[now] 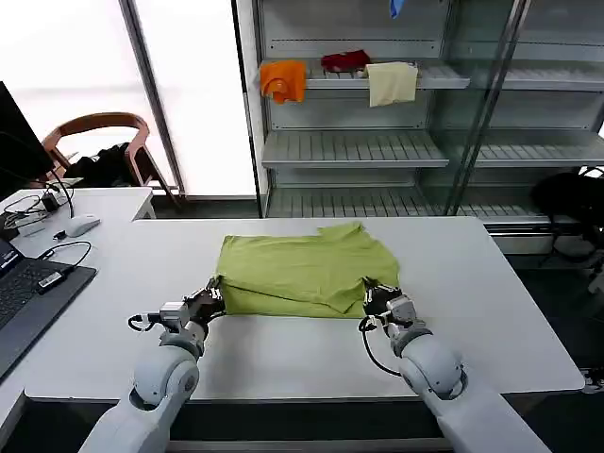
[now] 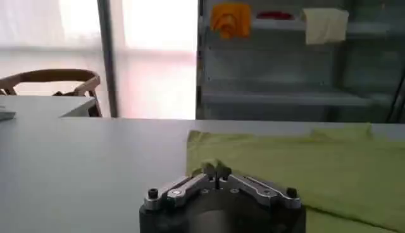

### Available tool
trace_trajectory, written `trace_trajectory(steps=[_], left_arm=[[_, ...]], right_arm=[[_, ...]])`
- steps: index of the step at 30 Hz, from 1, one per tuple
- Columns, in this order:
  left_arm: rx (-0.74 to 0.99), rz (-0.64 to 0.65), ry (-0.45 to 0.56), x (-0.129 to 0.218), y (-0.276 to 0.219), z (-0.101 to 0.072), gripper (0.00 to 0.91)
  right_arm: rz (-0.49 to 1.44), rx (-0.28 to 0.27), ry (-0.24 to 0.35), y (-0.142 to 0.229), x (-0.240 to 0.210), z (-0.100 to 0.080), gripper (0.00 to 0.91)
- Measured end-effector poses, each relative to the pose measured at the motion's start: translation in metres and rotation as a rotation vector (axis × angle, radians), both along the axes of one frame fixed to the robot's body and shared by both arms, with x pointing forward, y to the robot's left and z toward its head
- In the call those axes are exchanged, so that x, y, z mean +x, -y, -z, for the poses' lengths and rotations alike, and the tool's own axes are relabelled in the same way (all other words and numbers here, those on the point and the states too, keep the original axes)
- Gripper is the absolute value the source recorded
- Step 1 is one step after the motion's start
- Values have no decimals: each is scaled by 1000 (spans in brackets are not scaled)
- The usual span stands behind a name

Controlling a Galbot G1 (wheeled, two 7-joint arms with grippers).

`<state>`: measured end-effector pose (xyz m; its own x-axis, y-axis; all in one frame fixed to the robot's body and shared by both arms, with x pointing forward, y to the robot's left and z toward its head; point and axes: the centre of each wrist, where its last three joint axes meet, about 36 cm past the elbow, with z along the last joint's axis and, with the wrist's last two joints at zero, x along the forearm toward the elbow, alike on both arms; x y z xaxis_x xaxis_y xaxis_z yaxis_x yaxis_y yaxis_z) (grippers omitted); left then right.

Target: Fold and organize the clothes.

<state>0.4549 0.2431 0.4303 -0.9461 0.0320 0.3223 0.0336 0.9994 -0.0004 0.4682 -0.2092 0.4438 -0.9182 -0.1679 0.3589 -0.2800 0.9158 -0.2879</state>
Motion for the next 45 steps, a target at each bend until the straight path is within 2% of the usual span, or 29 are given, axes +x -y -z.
trace_trajectory(steps=[6, 16, 21, 27, 43, 45], left_arm=[[78, -22, -31, -6, -9, 2, 907], [131, -14, -46, -42, -25, -14, 907], [80, 8, -51, -58, -28, -21, 907], [21, 36, -69, -66, -30, -19, 907], [-55, 26, -102, -52, -44, -2, 907], [-61, 26, -108, -49, -43, 1, 887]], right_arm=[[71, 5, 5, 12, -10, -4, 907], [111, 75, 34, 32, -56, -19, 907], [132, 123, 36, 42, -76, -13, 907], [145, 157, 40, 50, -90, -5, 907], [134, 176, 21, 45, -83, 20, 907], [135, 176, 19, 44, -82, 23, 877]])
